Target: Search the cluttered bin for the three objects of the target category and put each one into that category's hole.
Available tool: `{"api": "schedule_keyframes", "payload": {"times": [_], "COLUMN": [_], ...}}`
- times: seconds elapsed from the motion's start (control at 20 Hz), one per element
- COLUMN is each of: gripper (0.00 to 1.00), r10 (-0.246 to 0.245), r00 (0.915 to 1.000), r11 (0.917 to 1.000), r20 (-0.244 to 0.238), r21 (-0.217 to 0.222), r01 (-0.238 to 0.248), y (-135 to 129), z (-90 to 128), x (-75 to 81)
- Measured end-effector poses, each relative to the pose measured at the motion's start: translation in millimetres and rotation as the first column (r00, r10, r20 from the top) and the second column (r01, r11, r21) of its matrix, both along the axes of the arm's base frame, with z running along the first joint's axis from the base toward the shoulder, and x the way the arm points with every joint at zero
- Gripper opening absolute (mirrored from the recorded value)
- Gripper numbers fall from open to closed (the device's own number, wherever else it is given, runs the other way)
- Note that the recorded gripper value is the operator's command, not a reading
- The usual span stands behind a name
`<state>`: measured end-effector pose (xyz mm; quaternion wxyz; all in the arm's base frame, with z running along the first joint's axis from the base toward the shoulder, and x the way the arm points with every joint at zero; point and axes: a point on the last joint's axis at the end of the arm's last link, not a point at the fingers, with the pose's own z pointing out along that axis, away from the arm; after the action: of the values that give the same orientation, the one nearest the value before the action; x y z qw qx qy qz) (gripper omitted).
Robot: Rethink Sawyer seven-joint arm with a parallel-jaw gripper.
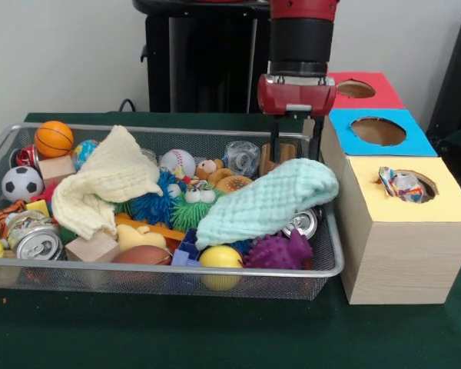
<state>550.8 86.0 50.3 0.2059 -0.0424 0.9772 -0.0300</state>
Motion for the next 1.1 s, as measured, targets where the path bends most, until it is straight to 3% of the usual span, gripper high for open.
{"api": "schedule_keyframes", "payload": {"times": [0.05,0.25,0.55,0.65,0.85,0.95,1.05,1.1], "gripper": [1.00,1.00,1.00,1.00,1.00,1.00,1.00,1.00], "r10": [-0.001,-0.002,-0.009,-0.023,-0.082,-0.140,-0.194,-0.236], "r00": [0.9998,0.9985,0.9909,0.9900,0.9927,0.9899,0.9801,0.9668], "r11": [0.9998,0.9982,0.9956,0.9953,0.9920,0.9859,0.9771,0.9684], "r20": [0.018,0.054,0.134,0.139,0.089,0.026,-0.042,-0.098], "r21": [-0.019,-0.060,-0.091,-0.090,-0.089,-0.090,-0.096,-0.107], "r01": [0.001,0.005,0.021,0.035,0.090,0.141,0.190,0.225], "y": [-3.9,-12.4,-29.3,-37.6,-58.2,-68.5,-75.0,-78.6], "z": [13.4,31.5,37.5,33.8,19.5,7.8,-3.4,-12.7], "x": [0.9,3.0,7.2,7.5,-0.8,-11.5,-24.8,-37.7]}}
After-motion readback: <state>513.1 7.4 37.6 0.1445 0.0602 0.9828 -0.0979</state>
